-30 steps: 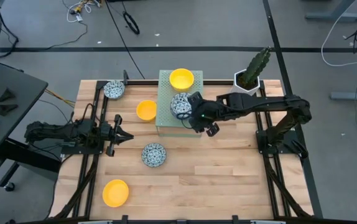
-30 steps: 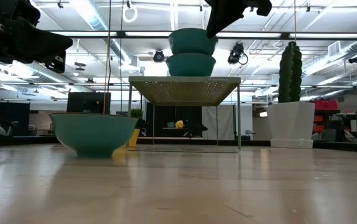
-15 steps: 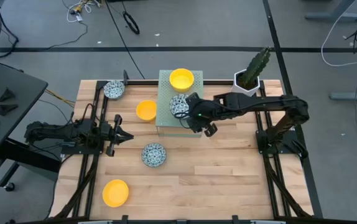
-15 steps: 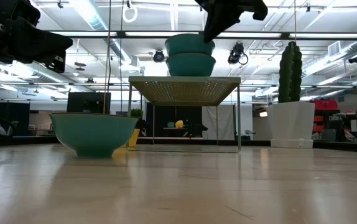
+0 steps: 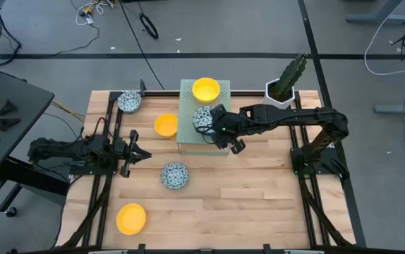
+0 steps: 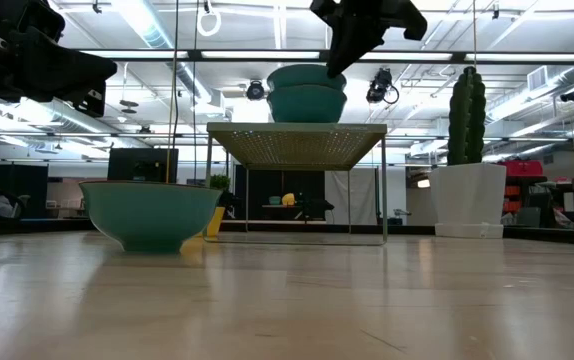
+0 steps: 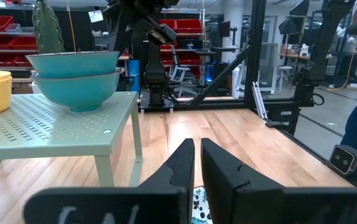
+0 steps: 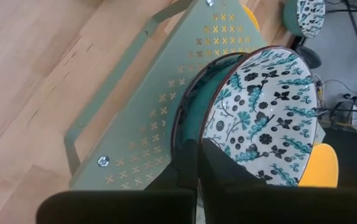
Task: Pick & Place Mini bowls
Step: Stack the blue and white bowl on top of the other blue and white bowl on the shelf
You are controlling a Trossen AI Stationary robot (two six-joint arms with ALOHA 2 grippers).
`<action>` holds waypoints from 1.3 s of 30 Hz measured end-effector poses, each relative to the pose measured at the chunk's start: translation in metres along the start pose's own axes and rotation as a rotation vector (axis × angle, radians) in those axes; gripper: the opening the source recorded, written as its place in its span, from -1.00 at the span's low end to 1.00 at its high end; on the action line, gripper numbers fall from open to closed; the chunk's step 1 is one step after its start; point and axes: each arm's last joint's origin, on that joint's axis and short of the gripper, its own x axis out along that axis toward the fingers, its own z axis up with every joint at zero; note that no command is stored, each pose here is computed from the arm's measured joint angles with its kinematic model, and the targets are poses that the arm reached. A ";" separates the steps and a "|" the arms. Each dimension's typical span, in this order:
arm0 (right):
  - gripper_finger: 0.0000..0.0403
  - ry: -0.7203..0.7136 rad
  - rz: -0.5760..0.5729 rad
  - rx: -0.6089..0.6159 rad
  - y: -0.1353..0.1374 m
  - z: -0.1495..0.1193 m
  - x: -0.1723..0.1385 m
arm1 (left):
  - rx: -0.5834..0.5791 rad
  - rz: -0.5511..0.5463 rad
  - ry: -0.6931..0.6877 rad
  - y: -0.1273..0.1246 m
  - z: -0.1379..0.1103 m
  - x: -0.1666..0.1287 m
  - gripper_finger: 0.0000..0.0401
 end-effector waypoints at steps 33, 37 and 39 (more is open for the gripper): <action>-0.83 0.007 0.006 0.022 0.001 -0.001 0.000 | 0.000 0.000 0.000 0.000 0.000 0.000 -0.83; -0.78 0.006 0.005 0.023 0.000 -0.001 -0.001 | 0.000 0.000 0.000 0.000 0.000 0.000 -0.83; -0.76 0.006 0.005 0.023 0.000 -0.001 -0.001 | 0.000 0.000 0.000 0.000 0.000 0.000 -0.83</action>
